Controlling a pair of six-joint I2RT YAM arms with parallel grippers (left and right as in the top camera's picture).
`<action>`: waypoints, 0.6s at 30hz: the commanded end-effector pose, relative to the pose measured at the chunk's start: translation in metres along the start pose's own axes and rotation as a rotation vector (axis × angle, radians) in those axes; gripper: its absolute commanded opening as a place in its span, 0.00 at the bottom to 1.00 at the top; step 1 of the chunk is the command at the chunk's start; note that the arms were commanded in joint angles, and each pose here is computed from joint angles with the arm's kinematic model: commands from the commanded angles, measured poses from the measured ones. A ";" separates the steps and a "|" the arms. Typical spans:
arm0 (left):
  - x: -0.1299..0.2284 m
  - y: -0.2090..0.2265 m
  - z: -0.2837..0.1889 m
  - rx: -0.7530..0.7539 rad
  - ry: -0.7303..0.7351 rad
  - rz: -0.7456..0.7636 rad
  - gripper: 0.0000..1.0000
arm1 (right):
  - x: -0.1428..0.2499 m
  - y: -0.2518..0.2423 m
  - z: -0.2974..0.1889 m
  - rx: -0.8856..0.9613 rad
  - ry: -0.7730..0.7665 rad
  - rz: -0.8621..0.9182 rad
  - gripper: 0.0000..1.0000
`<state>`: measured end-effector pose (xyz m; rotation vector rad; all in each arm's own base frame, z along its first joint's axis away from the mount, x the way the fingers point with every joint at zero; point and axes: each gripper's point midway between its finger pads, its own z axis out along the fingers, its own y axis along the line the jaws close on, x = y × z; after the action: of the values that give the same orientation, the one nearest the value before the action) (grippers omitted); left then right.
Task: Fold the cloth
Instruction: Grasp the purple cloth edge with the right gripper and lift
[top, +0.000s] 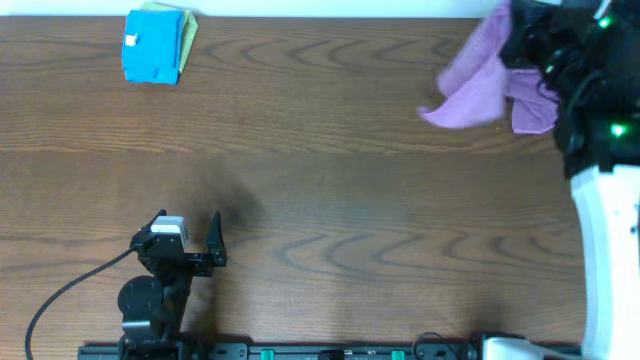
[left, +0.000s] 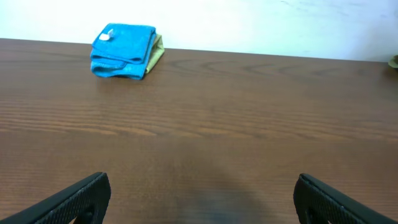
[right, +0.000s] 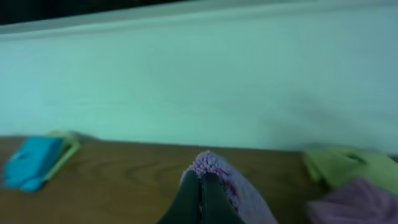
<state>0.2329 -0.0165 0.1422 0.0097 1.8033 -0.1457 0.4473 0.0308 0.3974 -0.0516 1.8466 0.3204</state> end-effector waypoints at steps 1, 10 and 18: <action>0.013 -0.001 0.003 0.007 0.030 -0.006 0.96 | -0.018 0.035 -0.027 -0.068 -0.042 -0.042 0.01; 0.013 -0.001 0.003 0.007 0.030 -0.006 0.95 | 0.023 0.085 -0.057 -0.192 0.126 -0.051 0.01; 0.013 -0.001 0.003 0.007 0.030 -0.006 0.95 | 0.044 -0.006 -0.047 0.304 0.204 -0.063 0.01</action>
<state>0.2329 -0.0165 0.1422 0.0097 1.8033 -0.1457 0.3837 0.0563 0.3650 -0.0584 2.0850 0.2129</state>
